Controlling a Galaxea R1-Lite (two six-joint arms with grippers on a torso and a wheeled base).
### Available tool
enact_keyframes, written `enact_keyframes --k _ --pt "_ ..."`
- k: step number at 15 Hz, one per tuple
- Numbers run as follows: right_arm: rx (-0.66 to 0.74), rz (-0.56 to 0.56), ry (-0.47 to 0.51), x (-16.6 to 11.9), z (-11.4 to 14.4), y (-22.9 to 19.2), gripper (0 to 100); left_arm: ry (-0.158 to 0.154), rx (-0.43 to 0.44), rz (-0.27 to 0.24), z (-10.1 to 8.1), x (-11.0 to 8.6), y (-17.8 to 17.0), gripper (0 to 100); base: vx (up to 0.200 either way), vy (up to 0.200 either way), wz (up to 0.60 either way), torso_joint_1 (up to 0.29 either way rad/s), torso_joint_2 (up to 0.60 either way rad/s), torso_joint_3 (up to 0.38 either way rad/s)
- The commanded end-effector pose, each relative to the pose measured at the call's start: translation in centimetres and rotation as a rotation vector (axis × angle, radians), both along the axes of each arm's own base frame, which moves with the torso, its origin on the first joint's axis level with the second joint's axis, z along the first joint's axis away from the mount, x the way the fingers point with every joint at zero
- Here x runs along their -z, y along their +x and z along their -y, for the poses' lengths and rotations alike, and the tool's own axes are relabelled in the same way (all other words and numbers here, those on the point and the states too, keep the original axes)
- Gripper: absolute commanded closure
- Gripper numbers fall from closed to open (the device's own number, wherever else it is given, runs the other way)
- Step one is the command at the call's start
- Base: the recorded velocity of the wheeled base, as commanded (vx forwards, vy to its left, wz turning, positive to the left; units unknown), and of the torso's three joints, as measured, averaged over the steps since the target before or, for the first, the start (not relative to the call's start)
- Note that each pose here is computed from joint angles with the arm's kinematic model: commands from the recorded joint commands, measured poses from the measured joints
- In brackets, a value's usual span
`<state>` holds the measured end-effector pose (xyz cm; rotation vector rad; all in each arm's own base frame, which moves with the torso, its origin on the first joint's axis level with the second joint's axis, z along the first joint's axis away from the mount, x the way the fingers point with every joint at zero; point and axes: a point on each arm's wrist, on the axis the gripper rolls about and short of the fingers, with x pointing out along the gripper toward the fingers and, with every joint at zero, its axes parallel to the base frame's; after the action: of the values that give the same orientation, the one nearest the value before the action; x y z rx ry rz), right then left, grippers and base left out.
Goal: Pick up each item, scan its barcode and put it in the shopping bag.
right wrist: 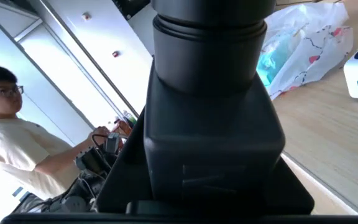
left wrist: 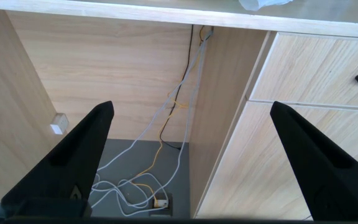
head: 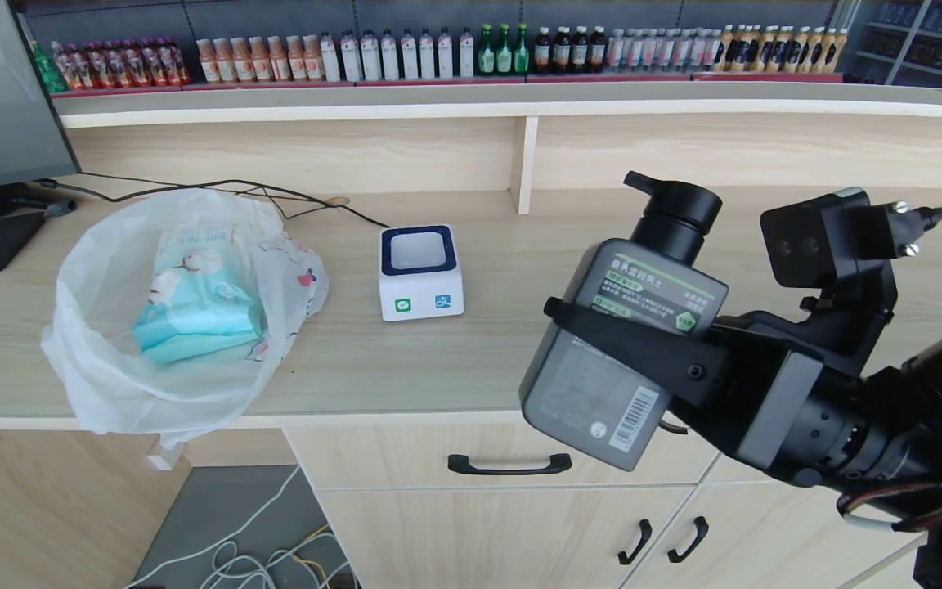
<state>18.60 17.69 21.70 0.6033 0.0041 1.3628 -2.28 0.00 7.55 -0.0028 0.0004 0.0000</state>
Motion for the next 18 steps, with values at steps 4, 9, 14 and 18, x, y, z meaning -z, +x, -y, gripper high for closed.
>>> enact_keyframes --k 4,9,14,18 --pt "-0.067 0.046 -0.016 -0.17 -0.02 -0.15 100 0.000 0.000 0.000 0.00 0.00 0.00 0 0.000 0.000 0.00 0.000 0.00 0.000" --pt "-0.064 0.039 -0.023 0.10 0.11 -0.18 100 0.000 0.000 0.000 0.00 0.00 0.00 0 0.000 0.000 0.00 0.000 0.00 0.000" --pt "-0.063 0.043 -0.020 0.15 0.42 -0.55 100 0.000 0.002 0.000 0.00 0.00 0.00 0 0.000 0.000 0.00 0.000 0.00 0.000" --pt "-0.039 0.065 -0.035 0.50 0.60 -0.67 100 0.000 0.000 0.000 0.00 0.00 0.00 0 0.000 0.000 0.00 0.000 0.00 0.000"
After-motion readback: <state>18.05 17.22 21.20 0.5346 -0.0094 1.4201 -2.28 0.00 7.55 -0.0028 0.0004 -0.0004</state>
